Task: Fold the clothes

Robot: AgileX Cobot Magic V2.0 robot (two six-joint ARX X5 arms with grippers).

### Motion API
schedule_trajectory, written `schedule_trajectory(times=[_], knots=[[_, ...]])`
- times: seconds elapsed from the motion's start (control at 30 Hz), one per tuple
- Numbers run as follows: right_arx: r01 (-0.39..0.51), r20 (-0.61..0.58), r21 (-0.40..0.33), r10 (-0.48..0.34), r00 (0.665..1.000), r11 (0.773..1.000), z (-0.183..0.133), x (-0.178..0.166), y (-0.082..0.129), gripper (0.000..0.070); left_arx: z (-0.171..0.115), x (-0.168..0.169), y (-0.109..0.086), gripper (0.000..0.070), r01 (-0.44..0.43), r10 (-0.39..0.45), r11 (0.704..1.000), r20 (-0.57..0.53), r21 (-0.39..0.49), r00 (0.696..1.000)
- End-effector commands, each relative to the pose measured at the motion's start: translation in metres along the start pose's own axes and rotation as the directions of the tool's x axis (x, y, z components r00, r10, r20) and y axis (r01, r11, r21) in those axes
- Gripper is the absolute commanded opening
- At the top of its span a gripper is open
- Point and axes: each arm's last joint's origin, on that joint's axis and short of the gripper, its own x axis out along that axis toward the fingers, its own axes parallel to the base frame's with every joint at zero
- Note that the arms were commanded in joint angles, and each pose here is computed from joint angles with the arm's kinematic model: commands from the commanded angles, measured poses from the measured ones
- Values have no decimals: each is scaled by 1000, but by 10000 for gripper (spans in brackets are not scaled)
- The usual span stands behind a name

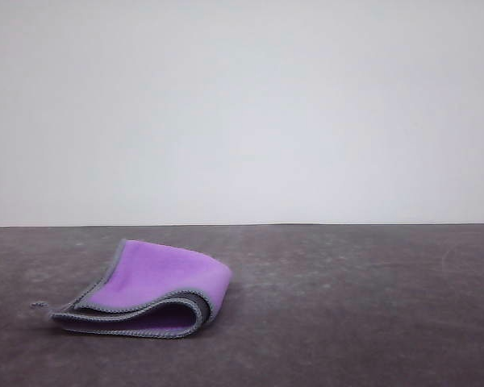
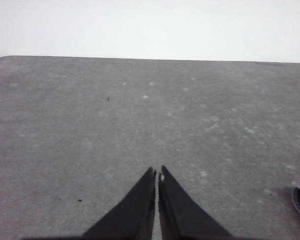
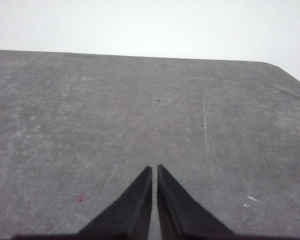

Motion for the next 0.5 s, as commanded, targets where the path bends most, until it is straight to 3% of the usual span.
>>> schedule_trajectory(times=[0.0,0.47], knots=[[1,6,16,-1,1000,1000,0,0,0,16,-5,2,0,0,-5,5,1000,-8,6,1000],[1,6,16,-1,1000,1000,0,0,0,16,-5,2,0,0,-5,5,1000,-8,6,1000]])
